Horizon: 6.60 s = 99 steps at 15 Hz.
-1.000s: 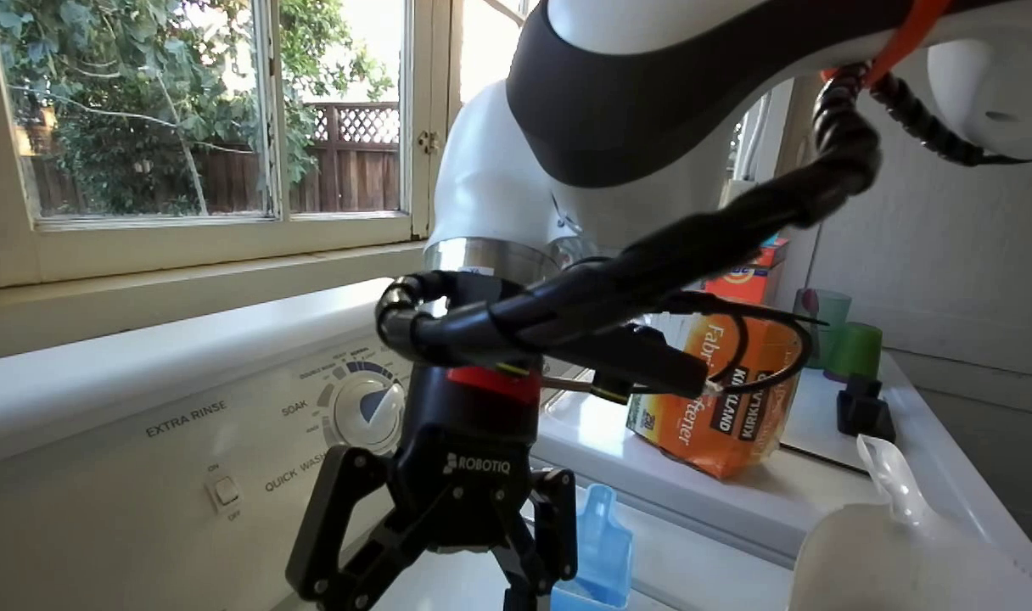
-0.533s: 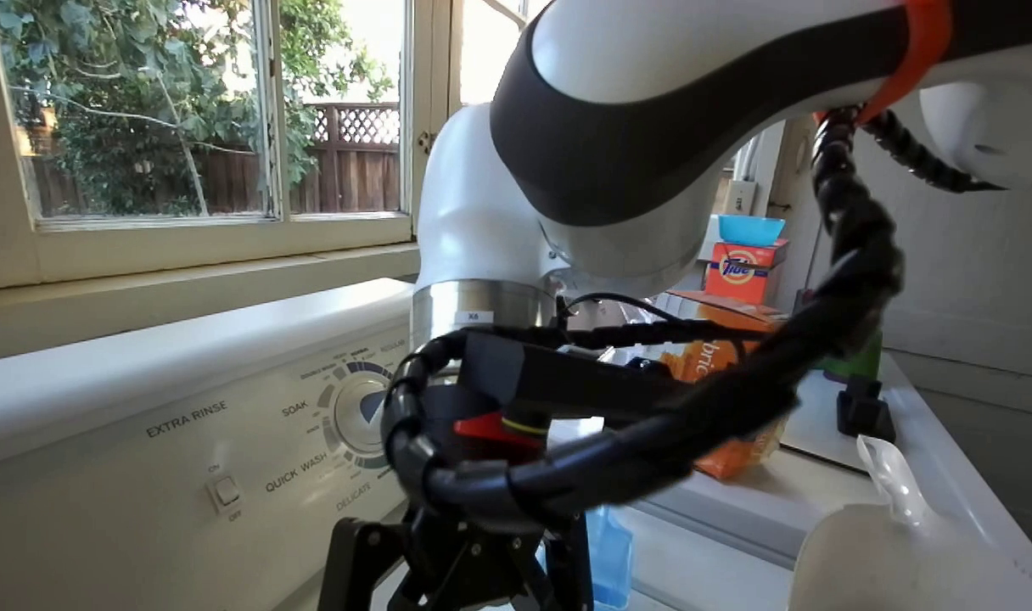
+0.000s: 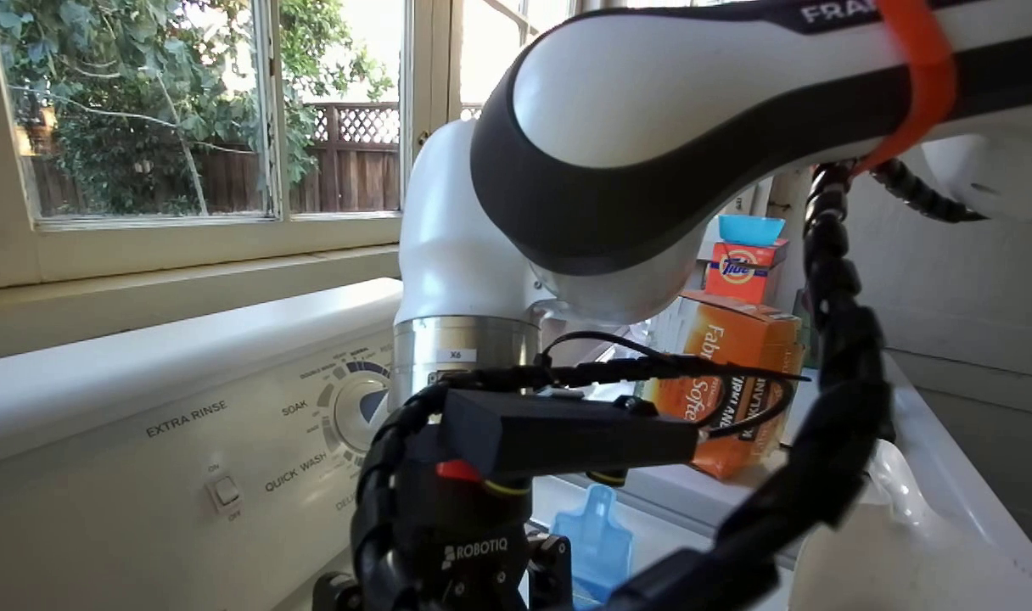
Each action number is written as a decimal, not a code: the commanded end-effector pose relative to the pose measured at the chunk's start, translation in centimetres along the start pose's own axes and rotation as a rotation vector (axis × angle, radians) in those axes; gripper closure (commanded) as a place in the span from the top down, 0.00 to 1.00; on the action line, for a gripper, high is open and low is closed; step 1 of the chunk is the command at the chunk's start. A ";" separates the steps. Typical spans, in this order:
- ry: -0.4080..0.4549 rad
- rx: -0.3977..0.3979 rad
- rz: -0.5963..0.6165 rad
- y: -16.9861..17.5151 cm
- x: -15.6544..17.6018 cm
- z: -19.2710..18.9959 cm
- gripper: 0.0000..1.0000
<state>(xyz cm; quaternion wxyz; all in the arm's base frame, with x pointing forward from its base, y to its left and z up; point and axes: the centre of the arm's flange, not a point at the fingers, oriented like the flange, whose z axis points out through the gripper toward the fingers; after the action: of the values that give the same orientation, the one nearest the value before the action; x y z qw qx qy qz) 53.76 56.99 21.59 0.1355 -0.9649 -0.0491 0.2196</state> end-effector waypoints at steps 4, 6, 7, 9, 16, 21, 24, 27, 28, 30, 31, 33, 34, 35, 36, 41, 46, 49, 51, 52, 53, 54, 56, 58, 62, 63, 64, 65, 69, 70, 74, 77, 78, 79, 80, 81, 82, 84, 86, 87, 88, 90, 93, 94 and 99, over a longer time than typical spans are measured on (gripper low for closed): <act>-0.005 -0.051 0.002 -1.8 2.3 -0.1 0.23; -0.027 -0.061 -0.002 -1.9 2.2 0.0 0.08; -0.046 -0.068 -0.004 -1.9 2.2 0.0 0.03; -0.073 -0.085 -0.009 -1.7 1.9 0.1 0.07; -0.006 0.001 -0.021 -0.3 1.8 -1.0 0.07; 0.107 0.085 -0.050 -0.3 1.4 -2.8 0.07; 0.217 0.151 -0.058 -0.6 0.7 -4.4 0.07; 0.302 0.211 -0.055 -0.8 0.7 -5.7 0.07; 0.326 0.228 -0.049 -0.8 0.8 -5.9 0.07; 0.367 0.241 -0.035 -0.9 0.8 -6.3 0.07; 0.388 0.251 -0.029 -0.9 0.6 -6.4 0.07; 0.413 0.268 -0.023 -0.9 0.5 -7.0 0.07; 0.409 0.261 -0.012 -1.0 0.6 -7.2 0.07; 0.417 0.255 0.000 -1.0 0.6 -7.2 0.07; 0.412 0.250 -0.006 -1.0 0.7 -7.1 0.07; 0.385 0.228 0.016 -0.2 -0.4 -7.7 0.07; 0.372 0.251 -0.067 1.8 -0.5 -8.4 0.07; 0.400 0.287 -0.080 2.2 0.2 -8.4 0.07; 0.434 0.333 -0.067 1.9 0.6 -8.1 0.07; 0.450 0.351 -0.058 1.7 0.7 -8.0 0.07; 0.459 0.365 -0.053 1.5 0.7 -7.9 0.07; 0.463 0.360 -0.044 1.3 0.8 -7.7 0.07; 0.437 0.331 -0.041 1.4 0.8 -7.6 0.07; 0.416 0.323 -0.035 2.0 0.3 -7.7 0.07; 0.367 0.316 -0.012 3.0 -0.1 -7.1 0.07; 0.353 0.317 -0.010 3.2 -0.1 -6.8 0.07; 0.337 0.316 -0.005 3.3 -0.1 -6.4 0.07; 0.320 0.315 -0.005 3.4 -0.2 -5.8 0.07; 0.269 0.315 0.011 3.6 -2.0 -3.4 0.07; 0.259 0.314 0.020 3.6 -2.7 -2.8 0.07; 0.259 0.332 0.061 4.9 -5.1 -1.1 0.07; 0.285 0.340 0.095 6.3 -7.1 -1.3 0.07; 0.296 0.340 0.102 7.0 -7.8 -1.6 0.07; 0.305 0.341 0.101 7.5 -8.3 -2.0 0.07; 0.311 0.338 0.106 7.9 -8.8 -2.3 0.07; 0.316 0.335 0.100 8.2 -9.2 -2.7 0.07; 0.322 0.332 0.095 8.6 -9.6 -3.0 0.07; 0.319 0.326 0.057 9.3 -10.3 -3.5 0.07; 0.315 0.319 0.029 9.6 -10.7 -3.7 0.07; 0.315 0.316 0.015 9.8 -10.8 -3.8 0.07; 0.313 0.314 0.002 9.9 -10.9 -3.8 0.07; 0.308 0.310 -0.023 10.1 -11.0 -3.8 0.07; 0.351 0.358 -0.055 10.2 -10.8 -4.0 0.07; 0.363 0.368 -0.065 9.9 -10.5 -4.2 0.07; 0.405 0.389 -0.064 9.4 -9.1 -5.2 0.07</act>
<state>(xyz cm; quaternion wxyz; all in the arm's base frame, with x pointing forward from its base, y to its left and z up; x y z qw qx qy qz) 47.91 45.46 26.80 0.3177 -0.9478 -0.0104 0.0270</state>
